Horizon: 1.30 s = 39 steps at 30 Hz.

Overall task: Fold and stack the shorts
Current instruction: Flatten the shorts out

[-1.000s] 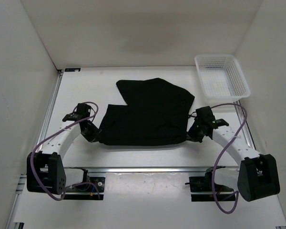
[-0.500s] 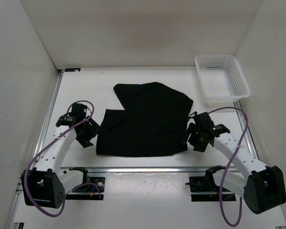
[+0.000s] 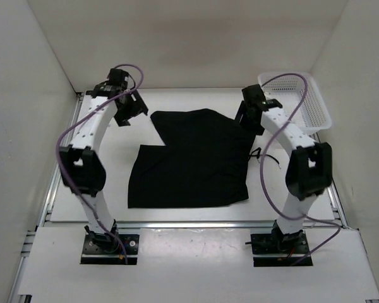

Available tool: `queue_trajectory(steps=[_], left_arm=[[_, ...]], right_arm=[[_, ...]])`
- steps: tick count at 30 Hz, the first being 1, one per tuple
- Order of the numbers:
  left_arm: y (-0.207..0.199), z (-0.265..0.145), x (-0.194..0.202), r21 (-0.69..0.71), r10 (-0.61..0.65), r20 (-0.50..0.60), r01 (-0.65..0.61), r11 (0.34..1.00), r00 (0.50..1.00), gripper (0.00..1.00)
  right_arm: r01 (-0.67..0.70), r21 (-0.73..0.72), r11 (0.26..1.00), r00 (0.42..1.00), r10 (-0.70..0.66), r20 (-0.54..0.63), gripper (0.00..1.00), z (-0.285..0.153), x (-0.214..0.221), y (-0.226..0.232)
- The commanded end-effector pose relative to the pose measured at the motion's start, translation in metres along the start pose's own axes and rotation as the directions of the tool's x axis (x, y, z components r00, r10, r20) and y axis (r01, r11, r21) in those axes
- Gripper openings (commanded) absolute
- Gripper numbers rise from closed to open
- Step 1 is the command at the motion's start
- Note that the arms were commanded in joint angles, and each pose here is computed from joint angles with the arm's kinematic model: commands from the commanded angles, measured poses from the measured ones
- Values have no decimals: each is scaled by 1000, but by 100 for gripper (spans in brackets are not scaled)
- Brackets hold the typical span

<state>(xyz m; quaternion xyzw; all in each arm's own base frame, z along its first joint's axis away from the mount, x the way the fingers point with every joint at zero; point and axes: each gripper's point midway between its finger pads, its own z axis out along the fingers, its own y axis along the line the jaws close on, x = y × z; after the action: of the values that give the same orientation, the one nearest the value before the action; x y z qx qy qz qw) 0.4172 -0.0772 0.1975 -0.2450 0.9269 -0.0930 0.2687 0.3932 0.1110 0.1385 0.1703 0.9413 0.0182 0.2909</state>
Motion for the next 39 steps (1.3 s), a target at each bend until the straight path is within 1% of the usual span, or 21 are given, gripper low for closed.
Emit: queue_trajectory(steps=[1,2,4,5,8,10,16,18,20,21,22,23,24,27,28,30,31,32,34,38,39], left_arm=[[-29,26,-17,51,125,-19,-124,991,992,87],[-33,35,-19,53,126,-34,-124,991,991,88],[-39,69,-15,45,145,-78,-142,989,986,88],[-49,70,-23,68,145,-65,-141,988,987,88],[-52,115,-19,55,145,-124,-139,989,982,88],[-60,128,-15,72,153,-137,-144,987,979,87],[-73,170,-10,110,181,-156,-164,980,971,87],[-76,180,-7,130,182,-164,-161,978,970,83],[-81,188,1,170,184,-191,-152,974,964,74],[-84,190,1,189,186,-190,-150,970,964,65],[-89,188,2,218,189,-193,-146,965,963,43],[-88,192,5,213,188,-201,-145,966,961,26],[-88,192,5,213,188,-201,-145,966,961,10],[-83,184,2,187,176,-192,-140,972,966,10],[-77,171,-3,146,161,-168,-137,980,973,10],[-63,155,-9,96,130,-150,-117,989,980,10],[-46,156,1,57,120,-174,-111,992,977,10],[-42,134,-11,57,100,-135,-93,994,986,10],[-26,121,-6,28,86,-141,-83,996,986,10],[3,73,24,2,47,-174,-47,999,984,10],[5,65,27,2,38,-171,-38,999,985,15]], right_arm=[[56,15,998,998,-57,26,77,28,-40,14],[76,35,997,997,-75,-11,77,51,-37,17],[73,13,997,997,-74,29,77,57,-62,35],[83,32,996,997,-83,-6,77,77,-54,35],[78,42,996,997,-78,-13,77,100,-64,42],[70,26,997,997,-70,16,77,106,-77,52],[107,60,992,994,-105,-30,73,148,-67,53],[116,60,991,993,-114,-30,71,150,-67,54],[122,61,991,991,-119,-54,70,159,-58,53],[121,49,991,991,-118,-61,69,159,-57,55],[126,48,991,989,-121,-83,67,165,-49,53],[125,37,991,989,-121,-89,64,165,-48,55],[135,30,990,986,-131,-102,61,168,-44,56],[126,-20,992,987,-128,-102,31,160,-46,64],[132,-26,991,987,-134,-90,15,158,-49,65],[126,-65,990,987,-132,-89,3,149,-49,71],[137,-71,988,987,-142,-79,0,146,-52,71],[136,-82,987,986,-143,-84,0,143,-50,72],[177,-96,980,979,-185,-86,0,134,-40,78],[250,-86,964,962,-257,-94,0,124,-13,82],[280,-67,958,953,-285,-102,0,120,-3,80]])
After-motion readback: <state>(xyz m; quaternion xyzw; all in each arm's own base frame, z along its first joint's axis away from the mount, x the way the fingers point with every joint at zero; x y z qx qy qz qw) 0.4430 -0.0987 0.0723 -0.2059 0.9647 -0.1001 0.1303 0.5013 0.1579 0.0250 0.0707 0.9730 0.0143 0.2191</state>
